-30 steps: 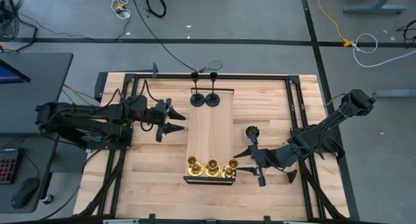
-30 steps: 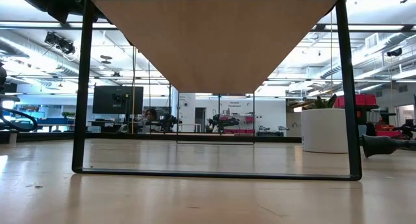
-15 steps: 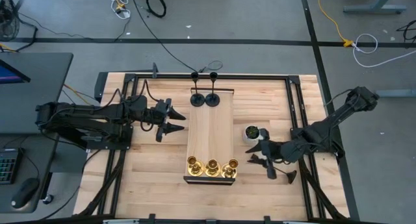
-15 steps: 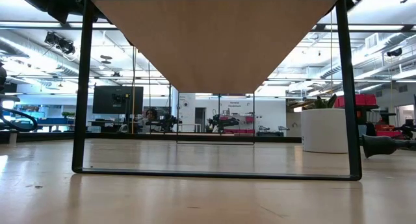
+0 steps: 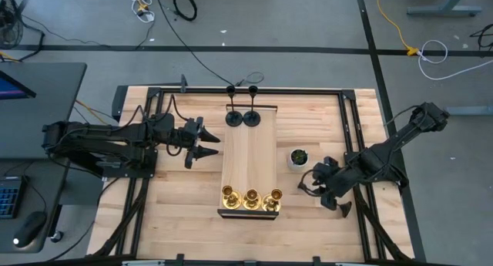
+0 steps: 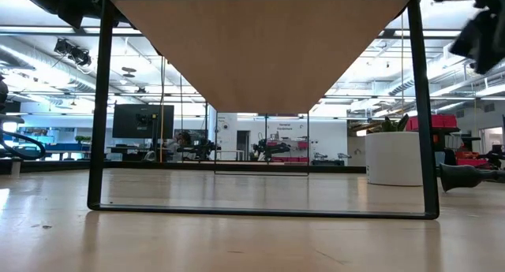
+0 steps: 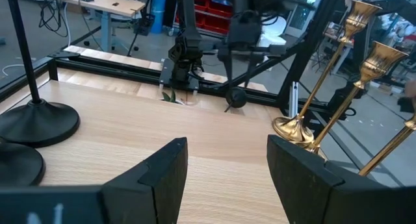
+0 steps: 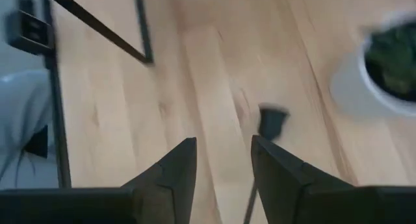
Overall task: Pick & Place candle stick holders
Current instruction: Put the black candle holder on the shelf aligned with the other black candle holders
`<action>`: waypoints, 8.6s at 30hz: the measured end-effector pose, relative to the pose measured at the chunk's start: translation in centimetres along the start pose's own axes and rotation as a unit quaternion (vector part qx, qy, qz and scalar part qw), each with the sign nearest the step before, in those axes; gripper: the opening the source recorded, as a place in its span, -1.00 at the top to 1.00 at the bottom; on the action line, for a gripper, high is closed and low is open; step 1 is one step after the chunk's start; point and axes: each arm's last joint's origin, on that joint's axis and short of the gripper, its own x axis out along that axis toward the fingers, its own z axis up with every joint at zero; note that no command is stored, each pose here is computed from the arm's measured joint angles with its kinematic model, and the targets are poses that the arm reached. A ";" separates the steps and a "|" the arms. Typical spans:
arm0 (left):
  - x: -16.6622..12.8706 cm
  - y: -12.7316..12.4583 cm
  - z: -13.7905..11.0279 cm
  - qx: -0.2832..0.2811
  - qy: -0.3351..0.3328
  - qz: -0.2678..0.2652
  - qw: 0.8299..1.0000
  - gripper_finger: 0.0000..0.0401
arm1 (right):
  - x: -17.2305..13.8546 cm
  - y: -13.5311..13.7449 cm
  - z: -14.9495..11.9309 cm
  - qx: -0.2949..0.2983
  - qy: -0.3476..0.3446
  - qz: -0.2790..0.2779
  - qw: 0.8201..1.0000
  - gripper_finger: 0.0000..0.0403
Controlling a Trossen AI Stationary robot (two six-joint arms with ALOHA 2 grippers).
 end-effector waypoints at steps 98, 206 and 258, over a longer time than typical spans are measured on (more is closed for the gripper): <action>0.0 0.0 0.0 0.011 0.000 0.000 1.000 -0.05 | 10.6 -1.4 -4.6 0.105 0.215 -0.162 0.957 0.97; 0.0 0.0 -0.1 0.021 0.003 0.001 1.000 -0.05 | 3.3 -17.8 14.1 -0.139 -0.574 -0.083 0.802 0.99; 0.0 0.1 0.0 0.021 0.000 0.013 1.000 -0.05 | 4.4 -18.1 14.1 -0.115 -0.564 -0.092 0.813 0.77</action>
